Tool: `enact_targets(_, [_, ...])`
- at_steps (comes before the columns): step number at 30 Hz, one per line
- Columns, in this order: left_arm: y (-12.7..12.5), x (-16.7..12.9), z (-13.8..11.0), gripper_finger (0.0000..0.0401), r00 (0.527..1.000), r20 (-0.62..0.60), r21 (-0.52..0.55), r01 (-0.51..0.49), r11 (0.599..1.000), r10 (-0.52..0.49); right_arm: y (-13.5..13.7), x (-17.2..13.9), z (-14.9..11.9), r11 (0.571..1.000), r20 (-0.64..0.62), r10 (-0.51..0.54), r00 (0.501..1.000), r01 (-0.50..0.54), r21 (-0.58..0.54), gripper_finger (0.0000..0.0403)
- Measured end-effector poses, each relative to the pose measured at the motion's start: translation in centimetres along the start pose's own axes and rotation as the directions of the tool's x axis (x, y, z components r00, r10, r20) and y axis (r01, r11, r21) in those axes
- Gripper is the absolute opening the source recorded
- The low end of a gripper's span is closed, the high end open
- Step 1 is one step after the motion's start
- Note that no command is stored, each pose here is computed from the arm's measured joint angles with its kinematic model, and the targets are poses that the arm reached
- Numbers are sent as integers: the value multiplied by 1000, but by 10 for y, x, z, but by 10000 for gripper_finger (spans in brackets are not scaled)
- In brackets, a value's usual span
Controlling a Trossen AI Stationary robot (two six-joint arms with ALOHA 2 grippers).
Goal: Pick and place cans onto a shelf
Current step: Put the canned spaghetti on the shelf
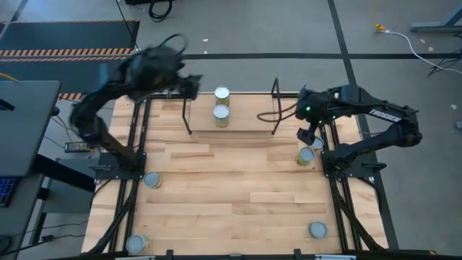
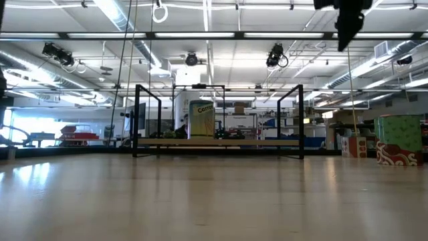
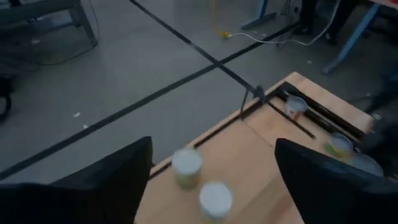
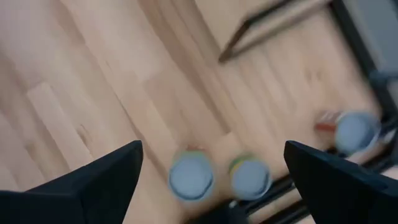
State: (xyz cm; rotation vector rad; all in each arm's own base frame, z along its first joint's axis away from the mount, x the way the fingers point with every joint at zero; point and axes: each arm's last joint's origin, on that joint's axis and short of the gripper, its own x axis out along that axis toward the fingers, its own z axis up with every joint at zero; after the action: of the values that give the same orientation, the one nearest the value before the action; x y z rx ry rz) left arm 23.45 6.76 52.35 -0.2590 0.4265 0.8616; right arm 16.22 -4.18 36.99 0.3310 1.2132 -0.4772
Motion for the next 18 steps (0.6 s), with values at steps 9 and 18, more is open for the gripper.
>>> enact_targets(9, [10,-89,-35,352,984,-69,32,169,985,-167,10,77,-26,952,-253,-13,967,90,294,400])
enact_targets(18, [-6,-103,-46,352,977,-49,88,210,974,-207,6,137,-33,882,-383,4,924,178,437,400])
